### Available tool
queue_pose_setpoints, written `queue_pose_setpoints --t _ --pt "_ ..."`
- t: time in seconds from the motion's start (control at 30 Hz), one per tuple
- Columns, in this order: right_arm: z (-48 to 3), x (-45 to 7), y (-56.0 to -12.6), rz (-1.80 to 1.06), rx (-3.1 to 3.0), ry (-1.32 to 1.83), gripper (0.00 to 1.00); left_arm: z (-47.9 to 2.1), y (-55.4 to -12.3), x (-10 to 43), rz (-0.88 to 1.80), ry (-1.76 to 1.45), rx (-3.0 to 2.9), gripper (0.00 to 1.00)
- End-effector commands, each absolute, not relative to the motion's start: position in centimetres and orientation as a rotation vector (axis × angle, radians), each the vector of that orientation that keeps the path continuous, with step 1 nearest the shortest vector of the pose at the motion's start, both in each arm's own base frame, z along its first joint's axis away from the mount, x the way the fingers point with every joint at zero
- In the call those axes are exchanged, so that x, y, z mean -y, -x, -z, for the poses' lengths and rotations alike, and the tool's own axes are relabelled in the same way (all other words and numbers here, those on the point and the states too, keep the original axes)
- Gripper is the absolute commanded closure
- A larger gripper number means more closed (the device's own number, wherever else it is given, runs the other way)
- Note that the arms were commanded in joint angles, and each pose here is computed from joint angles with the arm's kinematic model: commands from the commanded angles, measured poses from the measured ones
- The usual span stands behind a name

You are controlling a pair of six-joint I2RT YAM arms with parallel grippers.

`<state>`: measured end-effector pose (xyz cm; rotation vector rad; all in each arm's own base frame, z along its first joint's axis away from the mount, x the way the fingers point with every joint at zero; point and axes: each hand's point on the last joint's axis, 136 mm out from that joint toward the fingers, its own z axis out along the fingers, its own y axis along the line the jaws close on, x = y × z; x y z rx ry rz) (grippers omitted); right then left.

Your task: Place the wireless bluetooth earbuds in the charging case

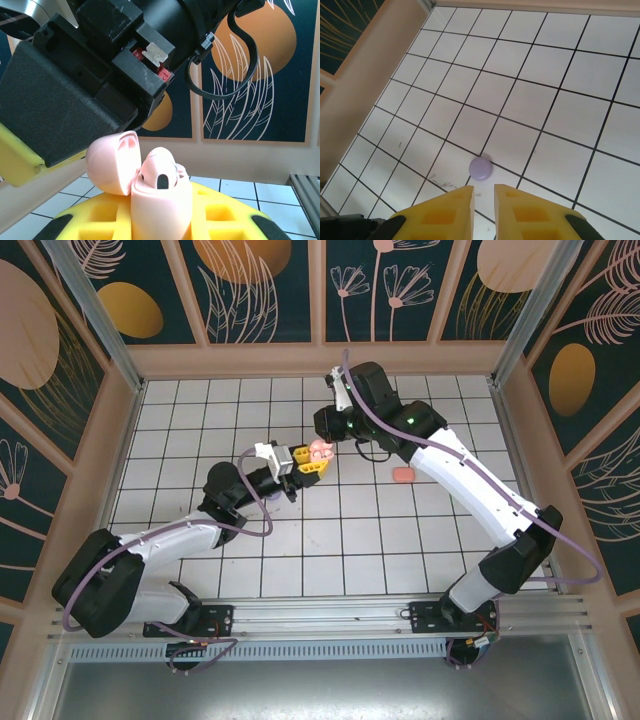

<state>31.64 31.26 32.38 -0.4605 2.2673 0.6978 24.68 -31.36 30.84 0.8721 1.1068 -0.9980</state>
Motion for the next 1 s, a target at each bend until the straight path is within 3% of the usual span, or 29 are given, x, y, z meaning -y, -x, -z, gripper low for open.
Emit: queue_pose_setpoints --t 0.0,0.5,0.8,0.97 --pt "-32.5 -31.3 -30.6 -0.726 -2.282 0.517 0.82 -32.5 -24.5 31.7 0.993 -0.882 -1.046 1.00" --pt "-29.3 -29.1 -24.7 -0.743 -2.369 0.565 0.89 -33.2 -25.3 31.7 0.961 -0.853 -1.026 1.00" --pt "-34.2 -24.9 -27.4 -0.691 -2.219 0.294 0.87 -32.9 -25.5 31.7 0.976 -0.836 -1.041 1.00" --pt "-34.4 -21.8 -28.7 -0.661 -2.170 0.126 0.85 -32.4 -25.6 31.5 0.992 -0.810 -1.060 1.00"
